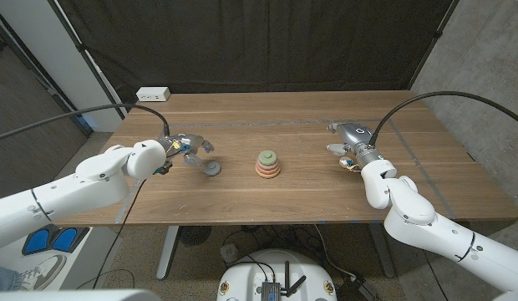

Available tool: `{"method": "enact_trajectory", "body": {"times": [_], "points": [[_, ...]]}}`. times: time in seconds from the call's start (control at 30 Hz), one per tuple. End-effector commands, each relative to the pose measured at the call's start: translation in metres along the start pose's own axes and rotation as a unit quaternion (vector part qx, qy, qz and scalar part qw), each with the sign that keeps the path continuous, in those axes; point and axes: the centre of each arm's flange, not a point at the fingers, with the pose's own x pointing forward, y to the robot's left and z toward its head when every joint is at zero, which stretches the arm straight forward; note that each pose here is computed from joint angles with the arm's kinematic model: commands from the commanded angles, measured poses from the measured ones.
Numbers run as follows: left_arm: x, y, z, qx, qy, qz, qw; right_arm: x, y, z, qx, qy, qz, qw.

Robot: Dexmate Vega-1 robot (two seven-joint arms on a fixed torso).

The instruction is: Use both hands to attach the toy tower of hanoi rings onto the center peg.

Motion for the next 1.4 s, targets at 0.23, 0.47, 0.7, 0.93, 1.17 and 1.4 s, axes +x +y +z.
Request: {"method": "enact_trajectory", "body": {"times": [0.23, 0.47, 0.7, 0.93, 1.17, 1.4], "points": [[0.006, -0.017, 0.004, 0.004, 0.007, 0.007, 1.000, -0.001, -0.001, 0.001, -0.001, 0.000, 0.001, 1.0000], [0.010, -0.020, 0.002, -0.003, 0.008, 0.010, 1.000, -0.002, -0.001, 0.002, -0.001, 0.001, 0.003, 1.0000], [0.014, -0.025, 0.003, -0.004, 0.007, 0.008, 1.000, -0.002, -0.001, 0.002, 0.000, 0.001, 0.002, 1.0000], [0.017, -0.029, 0.005, -0.007, 0.005, 0.005, 1.000, -0.003, 0.000, 0.002, 0.000, 0.001, 0.004, 1.0000], [0.020, -0.034, 0.005, -0.007, 0.007, 0.001, 1.000, -0.003, 0.000, 0.002, 0.001, 0.001, 0.006, 1.0000], [0.022, -0.036, 0.005, -0.008, 0.010, -0.001, 1.000, -0.004, 0.001, 0.002, 0.001, 0.002, 0.008, 1.0000]]}}
